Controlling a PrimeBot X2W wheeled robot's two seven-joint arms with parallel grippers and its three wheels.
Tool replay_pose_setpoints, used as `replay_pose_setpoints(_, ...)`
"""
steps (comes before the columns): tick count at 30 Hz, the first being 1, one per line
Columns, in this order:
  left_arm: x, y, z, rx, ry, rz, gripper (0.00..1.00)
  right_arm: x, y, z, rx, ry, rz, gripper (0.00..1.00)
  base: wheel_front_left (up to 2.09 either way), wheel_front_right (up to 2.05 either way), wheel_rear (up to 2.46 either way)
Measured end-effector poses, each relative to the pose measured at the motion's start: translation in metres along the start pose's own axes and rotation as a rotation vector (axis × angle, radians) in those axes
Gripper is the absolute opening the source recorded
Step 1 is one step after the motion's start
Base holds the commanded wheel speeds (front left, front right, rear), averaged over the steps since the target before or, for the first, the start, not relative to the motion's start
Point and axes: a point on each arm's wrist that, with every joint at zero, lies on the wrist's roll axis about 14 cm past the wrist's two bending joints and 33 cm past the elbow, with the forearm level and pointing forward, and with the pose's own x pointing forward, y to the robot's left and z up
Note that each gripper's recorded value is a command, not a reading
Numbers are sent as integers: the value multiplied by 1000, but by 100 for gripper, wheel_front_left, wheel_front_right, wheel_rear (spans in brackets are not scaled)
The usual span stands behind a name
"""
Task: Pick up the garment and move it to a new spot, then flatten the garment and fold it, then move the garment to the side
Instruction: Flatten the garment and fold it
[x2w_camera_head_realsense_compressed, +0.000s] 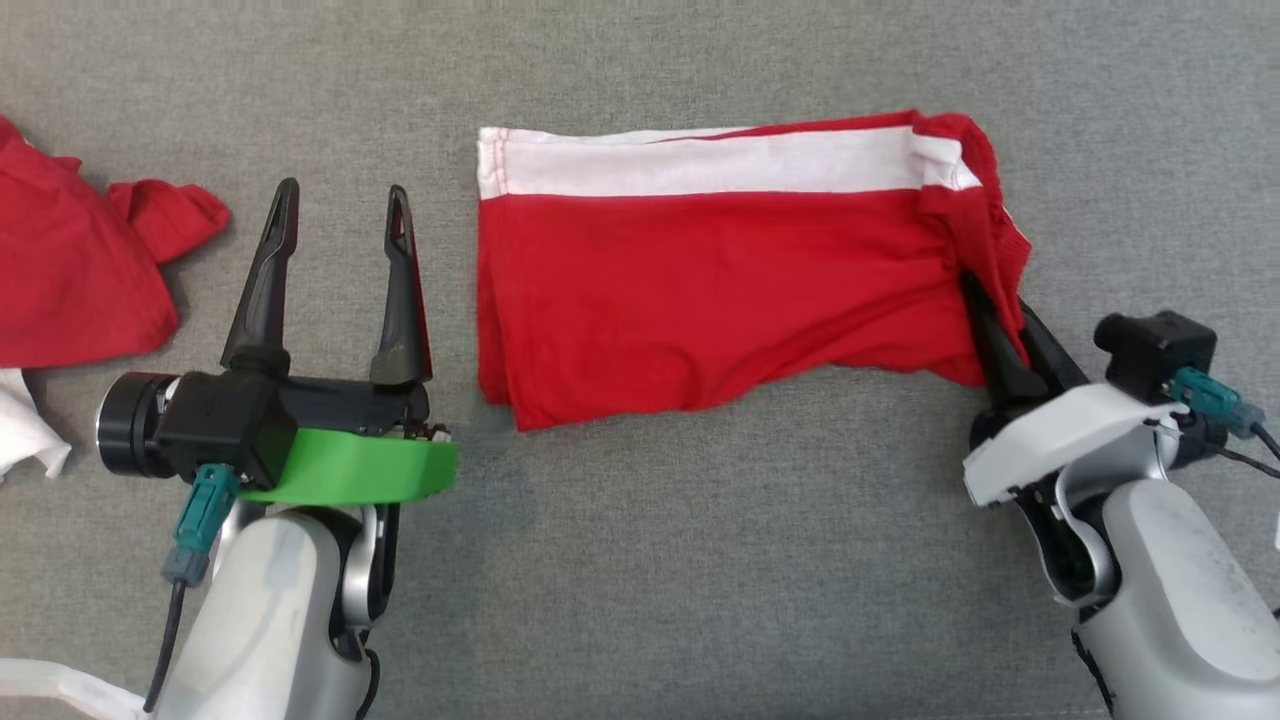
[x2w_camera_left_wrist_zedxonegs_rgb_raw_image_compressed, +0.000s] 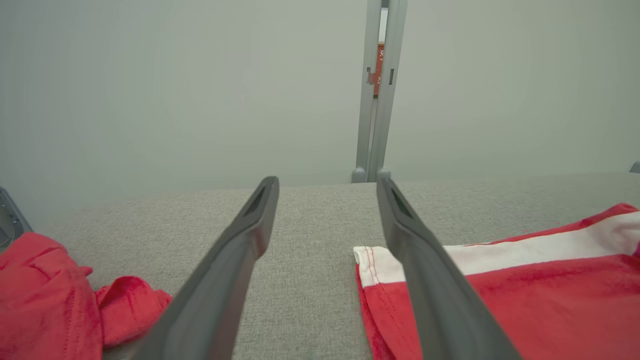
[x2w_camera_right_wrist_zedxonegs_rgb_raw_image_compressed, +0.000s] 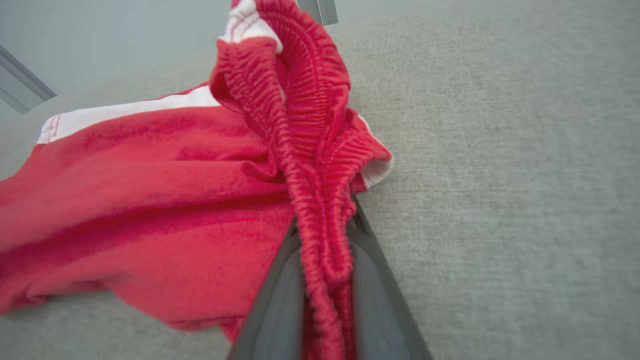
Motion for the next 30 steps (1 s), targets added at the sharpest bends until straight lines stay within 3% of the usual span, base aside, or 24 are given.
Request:
replay_pose_setpoints(6, -12, -2, 6, -5, 2, 4, 100, -33, -32, 15, -32, -32, -64, 0, 0, 0, 0)
replay_pose_setpoints(10, -18, -6, 12, -17, -6, -4, 100, -45, -33, 36, -28, -66, -55, 0, 0, 0, 0)
replay_pose_setpoints(15, -21, -12, 22, -24, -25, -12, 100, -41, 23, 61, 54, -55, 118, 0, 0, 0, 0)
replay_pose_setpoints(23, -27, -8, 20, -45, -12, 8, 100, -17, 129, 52, 125, 84, 429, 0, 0, 0, 0)
replay_pose_setpoints(26, -28, -5, 18, -50, -8, 17, 100, -6, 149, 37, 142, 134, 469, 0, 0, 0, 0)
replay_pose_setpoints(30, -29, 2, 13, -44, 3, 38, 100, 18, 142, 30, 150, 106, 424, 0, 0, 0, 0)
